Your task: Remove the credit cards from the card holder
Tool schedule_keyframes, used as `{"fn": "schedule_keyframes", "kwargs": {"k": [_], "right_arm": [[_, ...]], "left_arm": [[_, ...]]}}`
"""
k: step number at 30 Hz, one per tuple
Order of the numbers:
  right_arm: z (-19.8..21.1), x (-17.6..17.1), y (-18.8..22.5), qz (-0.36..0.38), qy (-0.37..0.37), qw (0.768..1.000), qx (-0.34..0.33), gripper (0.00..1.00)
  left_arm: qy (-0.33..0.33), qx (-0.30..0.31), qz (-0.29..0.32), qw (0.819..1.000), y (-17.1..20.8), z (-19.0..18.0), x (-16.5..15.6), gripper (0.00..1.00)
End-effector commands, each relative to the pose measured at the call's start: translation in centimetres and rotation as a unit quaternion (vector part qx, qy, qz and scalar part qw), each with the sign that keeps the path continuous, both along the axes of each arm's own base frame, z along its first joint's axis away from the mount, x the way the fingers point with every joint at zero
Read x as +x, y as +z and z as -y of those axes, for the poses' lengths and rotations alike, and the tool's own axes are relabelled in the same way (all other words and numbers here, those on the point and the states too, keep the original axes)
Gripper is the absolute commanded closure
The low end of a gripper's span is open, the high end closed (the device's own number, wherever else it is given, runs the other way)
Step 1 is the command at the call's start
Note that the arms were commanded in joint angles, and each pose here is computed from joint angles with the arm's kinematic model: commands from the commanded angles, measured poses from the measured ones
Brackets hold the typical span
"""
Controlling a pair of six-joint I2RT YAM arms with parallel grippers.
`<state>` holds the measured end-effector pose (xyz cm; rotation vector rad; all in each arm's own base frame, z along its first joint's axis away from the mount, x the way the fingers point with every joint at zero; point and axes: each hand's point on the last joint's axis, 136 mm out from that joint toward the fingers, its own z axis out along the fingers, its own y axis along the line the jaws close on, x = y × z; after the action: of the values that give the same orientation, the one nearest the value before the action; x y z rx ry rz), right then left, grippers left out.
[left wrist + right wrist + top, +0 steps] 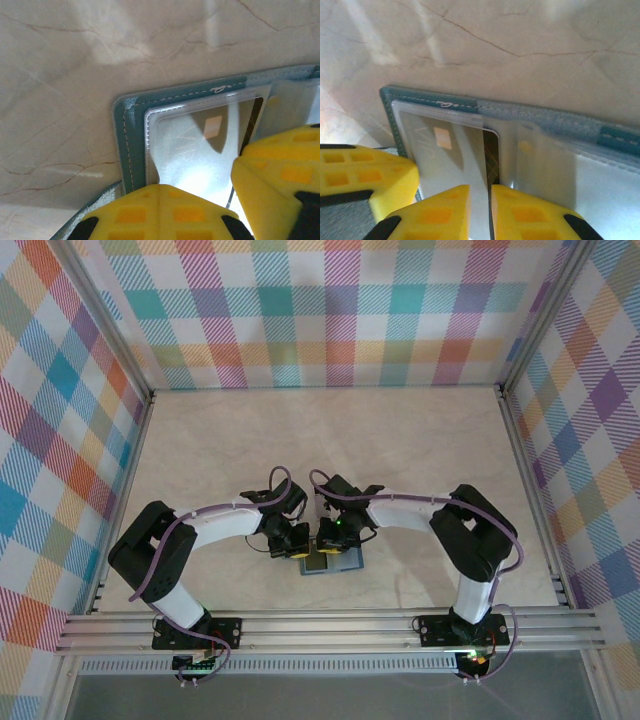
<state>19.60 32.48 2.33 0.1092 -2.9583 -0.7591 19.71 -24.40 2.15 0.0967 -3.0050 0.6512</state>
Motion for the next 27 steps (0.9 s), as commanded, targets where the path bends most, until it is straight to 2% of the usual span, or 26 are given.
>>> {"fn": "schedule_keyframes", "kwargs": {"k": [1,18,20,23,27], "right_arm": [[-0.2,-0.2,-0.7,-0.015,0.001,1.0,0.006,0.79],[-0.9,-0.5,-0.7,-0.023,0.009,0.999,0.029,0.85],[-0.8,-0.6,-0.7,-0.023,0.01,0.999,0.027,0.82],[-0.2,-0.5,-1.0,-0.023,0.004,1.0,0.004,0.72],[1.7,-0.1,-1.3,-0.007,-0.003,0.999,-0.052,0.69]], "left_arm": [[-0.008,0.06,-0.031,0.998,-2.2,-2.4,-1.9,1.0],[-0.008,0.06,-0.031,0.998,-2.3,-2.4,-2.0,1.0],[-0.009,0.06,-0.031,0.998,-2.3,-2.4,-2.1,1.0],[-0.009,0.06,-0.029,0.998,-2.2,-2.4,-2.0,1.0],[-0.007,0.059,-0.026,0.998,-1.9,-2.5,-2.0,0.96]]}}
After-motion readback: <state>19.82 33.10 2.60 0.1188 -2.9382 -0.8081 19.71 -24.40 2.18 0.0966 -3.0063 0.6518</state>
